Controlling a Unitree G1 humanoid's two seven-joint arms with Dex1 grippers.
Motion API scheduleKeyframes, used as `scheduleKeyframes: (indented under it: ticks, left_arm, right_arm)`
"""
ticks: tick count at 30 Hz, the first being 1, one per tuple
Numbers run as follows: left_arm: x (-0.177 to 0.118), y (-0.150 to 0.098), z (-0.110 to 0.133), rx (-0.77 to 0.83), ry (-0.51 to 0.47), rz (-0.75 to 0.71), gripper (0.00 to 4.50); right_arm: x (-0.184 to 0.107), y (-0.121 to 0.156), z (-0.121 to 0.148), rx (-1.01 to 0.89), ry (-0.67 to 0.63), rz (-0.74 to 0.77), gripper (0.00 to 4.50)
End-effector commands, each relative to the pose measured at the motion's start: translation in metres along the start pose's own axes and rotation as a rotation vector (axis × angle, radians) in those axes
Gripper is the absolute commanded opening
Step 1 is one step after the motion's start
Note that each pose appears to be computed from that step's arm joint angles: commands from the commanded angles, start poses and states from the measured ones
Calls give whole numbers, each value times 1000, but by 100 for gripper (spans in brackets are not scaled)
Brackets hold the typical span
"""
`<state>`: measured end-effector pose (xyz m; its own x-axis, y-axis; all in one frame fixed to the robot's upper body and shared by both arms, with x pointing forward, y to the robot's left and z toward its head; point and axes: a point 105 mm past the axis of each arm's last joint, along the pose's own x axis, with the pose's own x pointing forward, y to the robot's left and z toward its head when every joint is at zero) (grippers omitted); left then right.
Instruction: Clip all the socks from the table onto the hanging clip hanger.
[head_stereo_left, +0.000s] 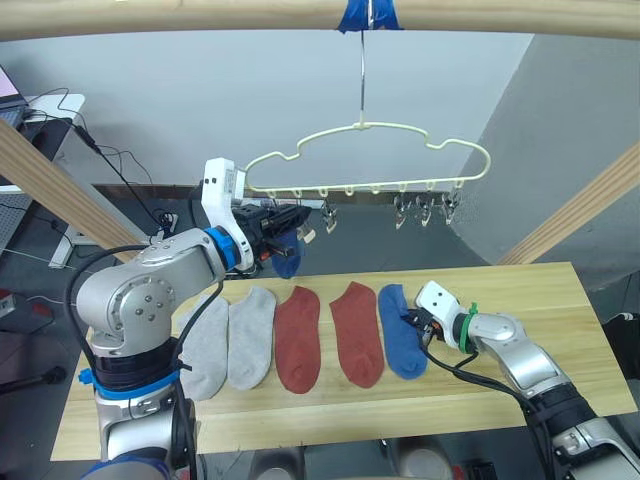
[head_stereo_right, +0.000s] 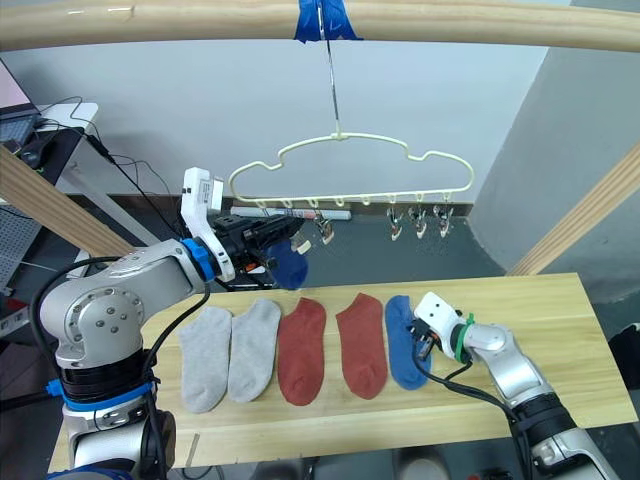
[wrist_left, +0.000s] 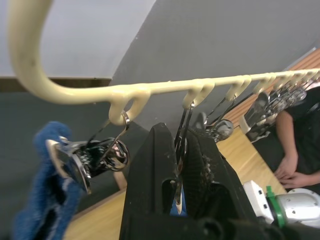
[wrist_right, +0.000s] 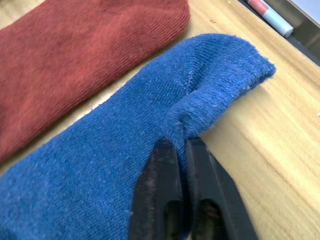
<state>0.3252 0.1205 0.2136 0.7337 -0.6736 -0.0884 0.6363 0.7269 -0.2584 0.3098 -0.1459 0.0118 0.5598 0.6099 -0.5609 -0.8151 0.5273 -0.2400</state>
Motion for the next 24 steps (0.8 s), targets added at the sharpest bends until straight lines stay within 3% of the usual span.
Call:
scheduleKeyframes:
  ticks: [1,7,12,24]
  left_arm:
    - [-4,-3,6,-84,-7,-39,10]
    - [-8,-4,11,-305,-1,-145,10]
    - [-7,-10,8,-379,22,-195,10]
    - [-12,-17,6,-393,39,-210,10]
  right_arm:
    - [-19,2,25,-60,-93,52,1]
    - [-55,34,92,-5,-280,280,1]
    - [-54,60,138,104,-397,397,1]
    - [-42,56,168,140,-464,393,1]
